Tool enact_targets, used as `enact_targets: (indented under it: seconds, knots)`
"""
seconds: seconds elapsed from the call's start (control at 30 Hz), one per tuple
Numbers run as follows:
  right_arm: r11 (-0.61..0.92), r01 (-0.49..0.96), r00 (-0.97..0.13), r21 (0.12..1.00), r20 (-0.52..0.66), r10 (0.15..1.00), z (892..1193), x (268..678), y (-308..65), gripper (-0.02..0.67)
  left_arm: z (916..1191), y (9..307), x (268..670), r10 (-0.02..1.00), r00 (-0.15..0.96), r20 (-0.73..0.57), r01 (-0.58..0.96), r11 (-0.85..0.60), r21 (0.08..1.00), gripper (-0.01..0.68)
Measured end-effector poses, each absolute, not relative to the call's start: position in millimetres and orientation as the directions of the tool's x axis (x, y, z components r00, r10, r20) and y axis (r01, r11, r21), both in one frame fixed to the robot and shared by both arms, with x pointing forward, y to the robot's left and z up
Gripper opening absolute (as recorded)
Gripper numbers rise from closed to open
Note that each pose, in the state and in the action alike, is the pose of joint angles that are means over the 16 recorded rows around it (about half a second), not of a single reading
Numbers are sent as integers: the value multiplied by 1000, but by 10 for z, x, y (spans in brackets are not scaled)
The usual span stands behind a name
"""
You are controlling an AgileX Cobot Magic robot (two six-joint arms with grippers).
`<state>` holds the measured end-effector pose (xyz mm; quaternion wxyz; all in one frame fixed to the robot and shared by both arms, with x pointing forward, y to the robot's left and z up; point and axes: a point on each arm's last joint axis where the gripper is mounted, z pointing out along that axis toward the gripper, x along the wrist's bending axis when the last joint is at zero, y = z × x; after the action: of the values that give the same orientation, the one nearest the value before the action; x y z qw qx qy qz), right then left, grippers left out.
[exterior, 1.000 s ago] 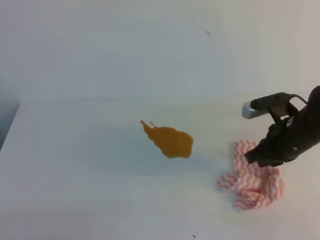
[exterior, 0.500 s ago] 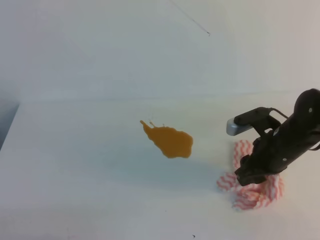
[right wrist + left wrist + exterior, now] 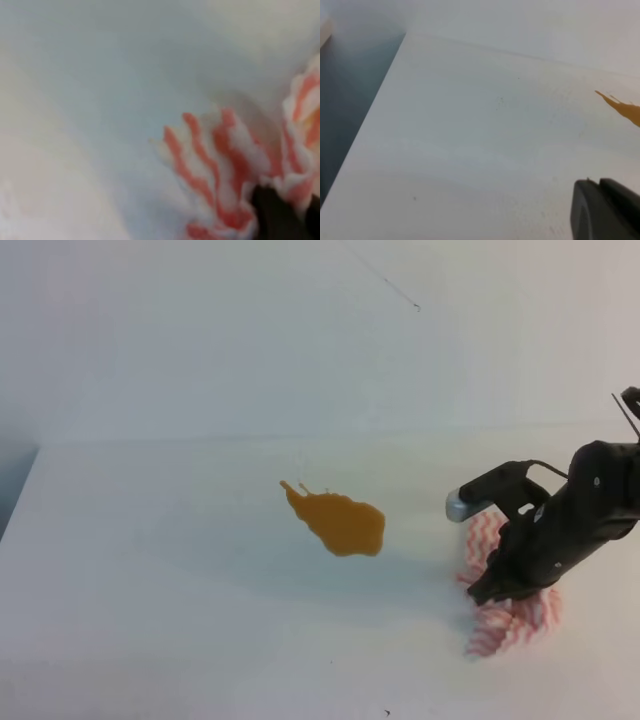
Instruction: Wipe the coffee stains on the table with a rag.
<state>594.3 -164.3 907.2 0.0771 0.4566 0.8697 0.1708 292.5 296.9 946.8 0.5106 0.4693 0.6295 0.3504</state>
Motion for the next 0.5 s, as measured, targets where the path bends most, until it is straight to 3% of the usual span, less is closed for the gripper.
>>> enact_targets:
  seconds: [0.2,0.5]
  knots:
    - [488,758,-544,433,5,839,9034,6217,-1559,19,9468,2969,2925,949,-38,-314,233,314,920,0]
    - [396,758,-501,519,76,862,8968,6905,-1232,16,9468,2969,2925,949,-38,-314,233,314,920,0]
